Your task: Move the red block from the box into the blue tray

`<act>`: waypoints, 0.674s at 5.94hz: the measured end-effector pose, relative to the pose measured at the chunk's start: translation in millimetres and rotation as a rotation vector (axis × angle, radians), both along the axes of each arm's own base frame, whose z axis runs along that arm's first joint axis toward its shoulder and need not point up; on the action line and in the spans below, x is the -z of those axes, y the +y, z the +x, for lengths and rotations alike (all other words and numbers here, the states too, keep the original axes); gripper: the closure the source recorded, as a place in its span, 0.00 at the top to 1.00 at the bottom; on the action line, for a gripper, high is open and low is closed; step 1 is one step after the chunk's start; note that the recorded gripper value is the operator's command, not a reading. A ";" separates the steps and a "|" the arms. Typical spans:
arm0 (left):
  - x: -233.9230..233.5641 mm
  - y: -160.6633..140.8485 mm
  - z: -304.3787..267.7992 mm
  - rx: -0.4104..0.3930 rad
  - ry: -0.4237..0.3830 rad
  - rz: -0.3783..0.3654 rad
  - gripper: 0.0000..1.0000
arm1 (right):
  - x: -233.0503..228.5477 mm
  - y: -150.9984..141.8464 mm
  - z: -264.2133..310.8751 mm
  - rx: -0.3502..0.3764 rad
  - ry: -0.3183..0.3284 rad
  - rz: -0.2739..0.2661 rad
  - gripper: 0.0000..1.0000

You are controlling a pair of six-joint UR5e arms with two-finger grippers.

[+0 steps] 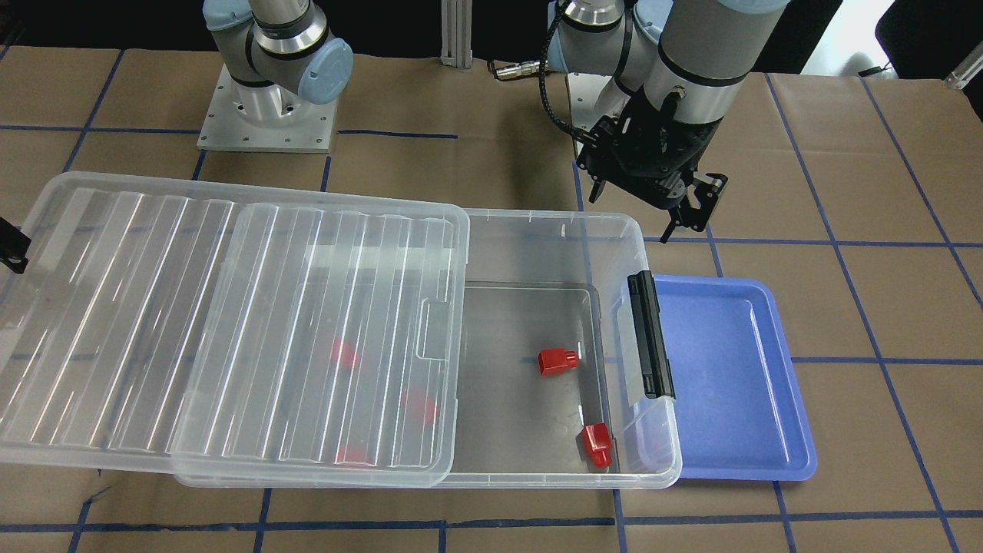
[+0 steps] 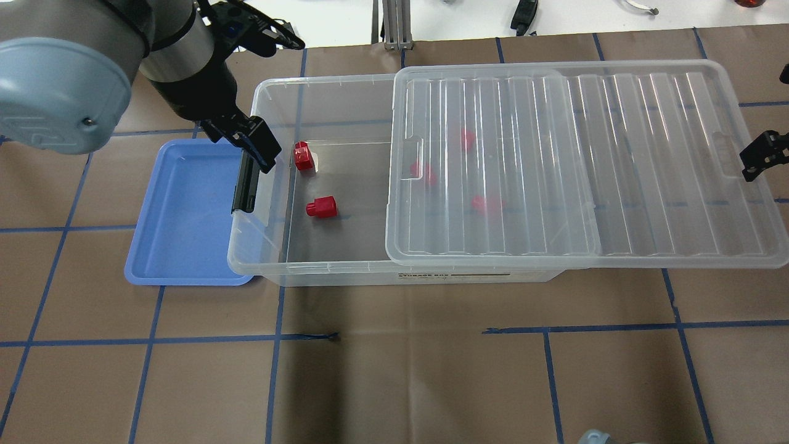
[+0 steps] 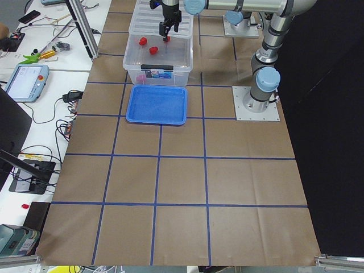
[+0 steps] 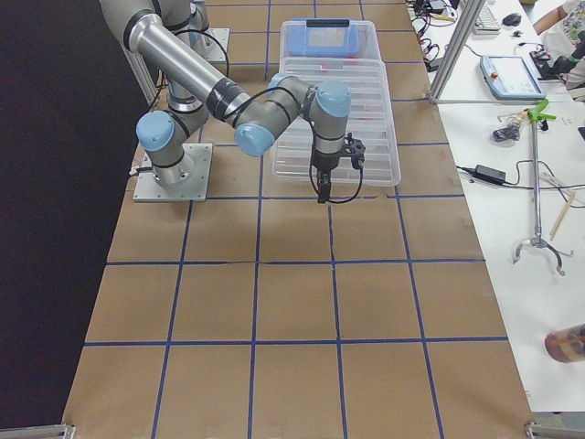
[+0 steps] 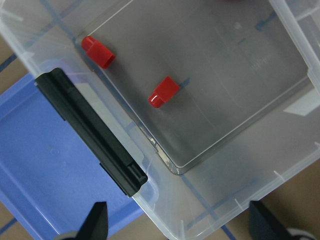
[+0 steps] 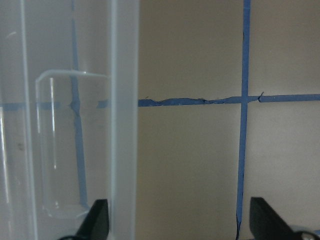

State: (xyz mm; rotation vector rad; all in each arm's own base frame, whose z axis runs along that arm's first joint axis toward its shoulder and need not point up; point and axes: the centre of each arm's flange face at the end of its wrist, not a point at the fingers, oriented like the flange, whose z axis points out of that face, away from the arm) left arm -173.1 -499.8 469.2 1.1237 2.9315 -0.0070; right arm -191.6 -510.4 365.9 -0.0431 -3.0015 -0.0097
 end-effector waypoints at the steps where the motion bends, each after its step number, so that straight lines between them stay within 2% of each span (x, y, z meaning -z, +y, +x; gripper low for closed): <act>1: 5.4 2.8 -4.7 0.182 0.000 0.009 0.98 | -18.3 -1.1 7.5 0.028 0.004 -0.016 1.00; 3: 20.0 -0.8 -7.0 0.542 0.005 0.035 0.98 | -69.3 -7.9 50.8 0.090 -0.015 -0.008 1.00; 4: 36.8 -11.2 -8.1 0.685 0.011 0.050 0.98 | -101.3 -10.6 90.4 0.121 -0.032 0.003 1.00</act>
